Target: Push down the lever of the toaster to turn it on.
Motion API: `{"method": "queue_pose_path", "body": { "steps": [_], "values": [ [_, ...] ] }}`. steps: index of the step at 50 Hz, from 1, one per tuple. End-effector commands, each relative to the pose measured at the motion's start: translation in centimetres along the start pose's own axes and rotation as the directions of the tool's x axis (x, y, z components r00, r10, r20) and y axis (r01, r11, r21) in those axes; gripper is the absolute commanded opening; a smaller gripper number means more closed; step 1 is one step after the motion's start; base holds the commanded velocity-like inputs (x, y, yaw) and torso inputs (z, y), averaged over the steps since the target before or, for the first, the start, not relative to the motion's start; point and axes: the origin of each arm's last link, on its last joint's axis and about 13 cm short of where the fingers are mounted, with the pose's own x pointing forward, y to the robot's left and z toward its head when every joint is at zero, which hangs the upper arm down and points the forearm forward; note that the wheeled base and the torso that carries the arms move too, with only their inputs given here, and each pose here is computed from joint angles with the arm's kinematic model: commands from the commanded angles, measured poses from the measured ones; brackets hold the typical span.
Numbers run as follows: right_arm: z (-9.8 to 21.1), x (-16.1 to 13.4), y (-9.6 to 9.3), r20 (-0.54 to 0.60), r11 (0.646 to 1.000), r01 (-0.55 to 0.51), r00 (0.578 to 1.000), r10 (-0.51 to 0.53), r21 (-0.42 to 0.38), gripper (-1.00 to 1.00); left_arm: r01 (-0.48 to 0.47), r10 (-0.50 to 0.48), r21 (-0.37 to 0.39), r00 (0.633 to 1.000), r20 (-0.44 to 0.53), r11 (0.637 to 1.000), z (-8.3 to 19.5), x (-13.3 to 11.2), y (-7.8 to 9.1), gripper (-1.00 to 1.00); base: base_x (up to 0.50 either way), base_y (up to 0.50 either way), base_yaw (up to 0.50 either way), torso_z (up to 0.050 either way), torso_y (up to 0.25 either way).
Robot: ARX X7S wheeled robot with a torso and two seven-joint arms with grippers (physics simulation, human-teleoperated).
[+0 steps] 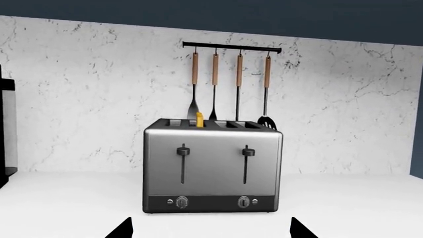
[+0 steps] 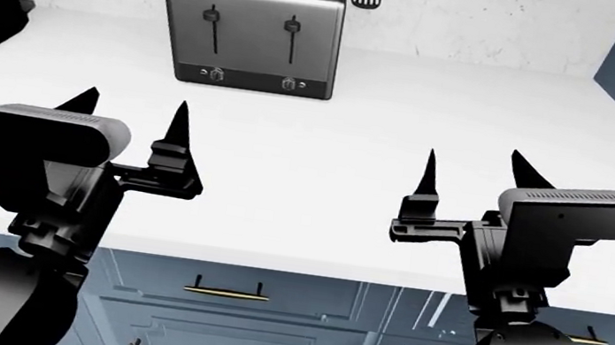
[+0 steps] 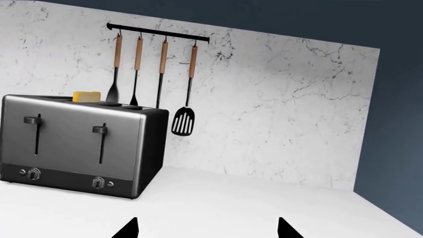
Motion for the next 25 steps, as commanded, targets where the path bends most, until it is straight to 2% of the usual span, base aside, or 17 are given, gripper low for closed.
{"method": "queue_pose_path", "body": {
  "steps": [1,25],
  "values": [
    [-0.02,-0.09,0.04,-0.001,1.000,-0.003,1.000,0.003,0.001,1.00,-0.001,0.001,-0.002,1.000,0.000,1.000,-0.02,-0.04,0.04,1.00,0.34,0.00,0.00,0.000,0.000],
    [0.04,-0.01,0.24,-0.002,1.000,-0.012,1.000,0.012,0.005,1.00,-0.006,0.005,-0.015,1.000,-0.003,1.000,-0.07,-0.07,0.15,1.00,0.33,0.00,0.00,0.000,0.000]
  ]
}}
